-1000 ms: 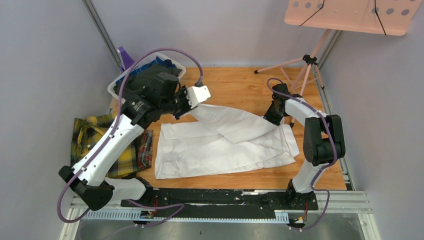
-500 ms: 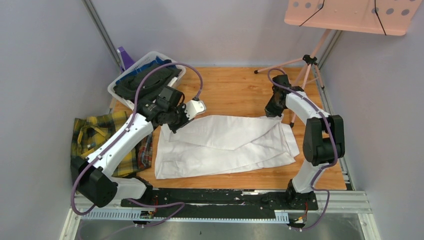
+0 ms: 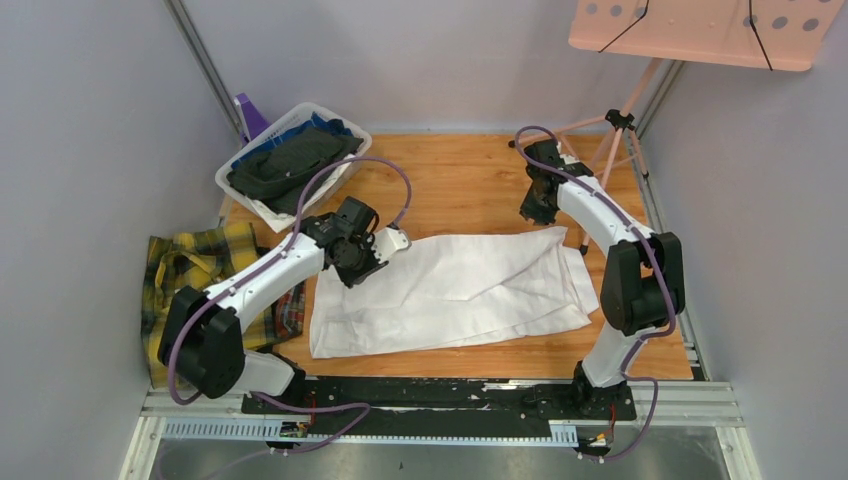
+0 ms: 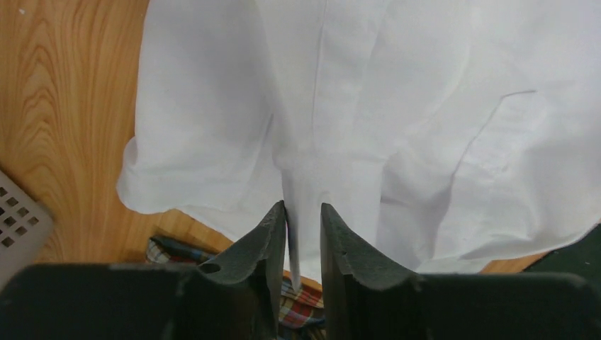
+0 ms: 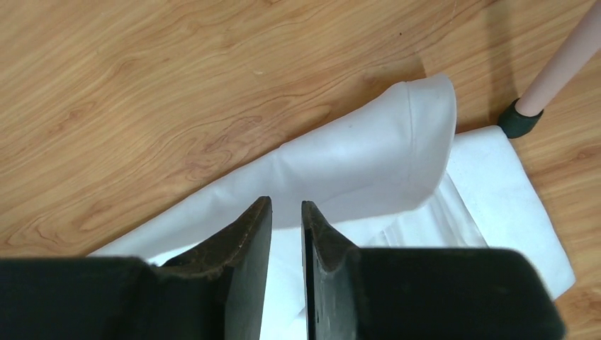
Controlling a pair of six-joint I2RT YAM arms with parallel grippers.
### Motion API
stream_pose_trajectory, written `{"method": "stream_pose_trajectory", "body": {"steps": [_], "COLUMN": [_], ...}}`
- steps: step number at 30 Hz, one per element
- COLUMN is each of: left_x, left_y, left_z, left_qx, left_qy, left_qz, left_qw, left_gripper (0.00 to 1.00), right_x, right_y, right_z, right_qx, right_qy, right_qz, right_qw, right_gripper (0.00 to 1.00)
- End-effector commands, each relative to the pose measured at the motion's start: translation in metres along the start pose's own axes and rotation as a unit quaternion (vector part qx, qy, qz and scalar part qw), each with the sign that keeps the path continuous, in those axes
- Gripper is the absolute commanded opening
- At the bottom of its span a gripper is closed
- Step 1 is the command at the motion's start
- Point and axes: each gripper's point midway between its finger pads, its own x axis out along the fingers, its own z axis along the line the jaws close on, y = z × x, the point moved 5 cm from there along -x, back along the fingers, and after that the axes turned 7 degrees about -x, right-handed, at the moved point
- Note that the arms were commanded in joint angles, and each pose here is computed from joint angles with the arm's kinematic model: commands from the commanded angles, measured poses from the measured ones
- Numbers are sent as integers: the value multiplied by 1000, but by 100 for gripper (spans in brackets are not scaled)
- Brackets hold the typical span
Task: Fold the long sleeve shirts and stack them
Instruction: Fold the shirt at the center of the board, then adjust the shirt at the center of the board.
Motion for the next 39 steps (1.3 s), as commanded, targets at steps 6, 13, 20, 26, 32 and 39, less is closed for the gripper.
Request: {"method": "stream_pose_trajectory", "body": {"steps": [6,13,20,26,32,39], "left_x": [10,16,21,24,37,51], "left_y": [-3,-3,6,15,24,31], "left_z": [71,96,54,55,57,54], "left_qx": [32,60,-19,-47,-75,-73], "left_qy": [-177,-247,-66,-38,-6,15], "left_qz": [-25,-26,-50,-52,-47,-32], "left_qw": [983,967,996,997,996,997], "left_gripper": [39,40,46,52,53,53], "right_x": [-53,-52,-22,-4,16,23], "right_y": [-30,26,94,107,124,134], "right_z": [5,68,94,86,75,69], "right_qx": [-17,-90,-141,-135,-130,-119], "right_qy": [22,-40,-47,-35,-21,-24], "right_qz": [-98,-49,19,28,56,69], "right_qw": [995,994,989,990,990,990], "right_gripper": [33,33,31,31,29,25]}}
